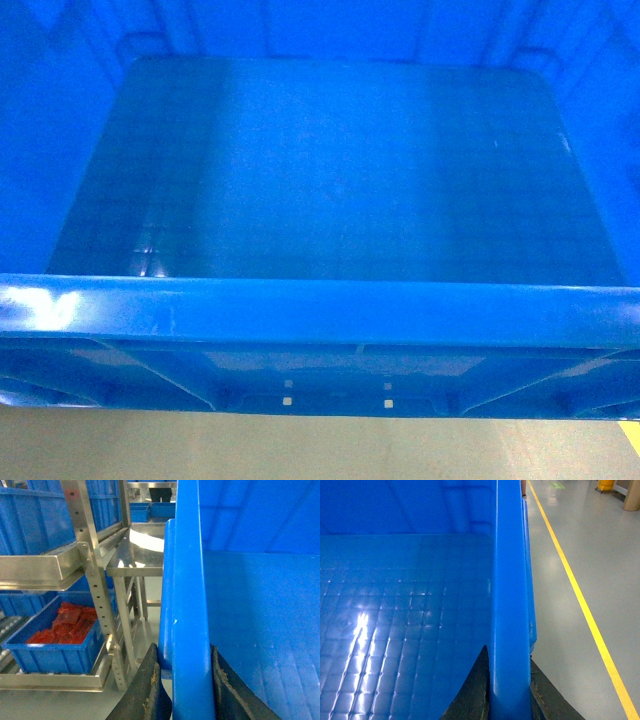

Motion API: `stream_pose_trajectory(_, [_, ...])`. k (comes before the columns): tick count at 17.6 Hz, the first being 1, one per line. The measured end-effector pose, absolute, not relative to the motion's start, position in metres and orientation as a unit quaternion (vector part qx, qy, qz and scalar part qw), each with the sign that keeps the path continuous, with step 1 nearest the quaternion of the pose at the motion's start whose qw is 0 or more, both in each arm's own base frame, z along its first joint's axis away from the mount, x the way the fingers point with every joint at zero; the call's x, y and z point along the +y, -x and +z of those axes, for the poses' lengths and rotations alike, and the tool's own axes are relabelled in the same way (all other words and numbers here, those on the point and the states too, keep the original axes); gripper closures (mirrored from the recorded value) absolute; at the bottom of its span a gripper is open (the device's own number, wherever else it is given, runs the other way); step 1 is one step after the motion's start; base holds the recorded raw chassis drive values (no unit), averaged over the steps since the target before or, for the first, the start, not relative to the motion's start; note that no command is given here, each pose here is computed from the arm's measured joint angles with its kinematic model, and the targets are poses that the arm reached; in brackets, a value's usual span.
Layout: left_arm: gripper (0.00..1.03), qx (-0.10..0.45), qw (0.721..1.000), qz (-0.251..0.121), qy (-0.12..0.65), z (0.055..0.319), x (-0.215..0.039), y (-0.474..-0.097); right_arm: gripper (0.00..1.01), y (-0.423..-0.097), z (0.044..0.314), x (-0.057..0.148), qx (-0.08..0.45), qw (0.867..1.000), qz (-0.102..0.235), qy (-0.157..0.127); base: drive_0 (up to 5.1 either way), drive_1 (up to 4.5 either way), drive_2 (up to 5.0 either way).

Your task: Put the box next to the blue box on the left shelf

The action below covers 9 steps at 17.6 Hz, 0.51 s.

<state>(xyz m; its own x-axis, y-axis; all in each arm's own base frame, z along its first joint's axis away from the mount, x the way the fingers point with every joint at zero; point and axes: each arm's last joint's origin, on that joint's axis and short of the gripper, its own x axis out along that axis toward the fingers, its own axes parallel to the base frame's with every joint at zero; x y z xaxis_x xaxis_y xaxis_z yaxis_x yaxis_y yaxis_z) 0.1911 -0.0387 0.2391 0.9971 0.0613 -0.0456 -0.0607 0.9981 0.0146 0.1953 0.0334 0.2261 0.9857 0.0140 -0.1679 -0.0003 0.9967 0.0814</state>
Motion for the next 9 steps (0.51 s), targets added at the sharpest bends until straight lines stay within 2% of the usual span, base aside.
stream_pose_trajectory(2, [0.86,0.023,0.999,0.030,-0.007,0.2391,-0.0387,-0.1911,0.92,-0.1953,0.2261,0.0334,0.084,0.996,0.004,-0.041,-0.1,4.11,-4.4])
stream_pose_trajectory(6, [0.86,0.026,0.999,0.030,-0.007,0.2383,-0.0388,-0.1914,0.92,-0.1955,0.2252,0.0335,0.088,0.995,0.003,-0.040,0.0,0.00,0.0])
stream_pose_trajectory(9, [0.86,0.024,0.999,0.030,-0.007,0.2388,-0.0388,-0.1914,0.92,-0.1955,0.2258,0.0334,0.086,0.996,0.003,-0.040,-4.9,2.47,2.5])
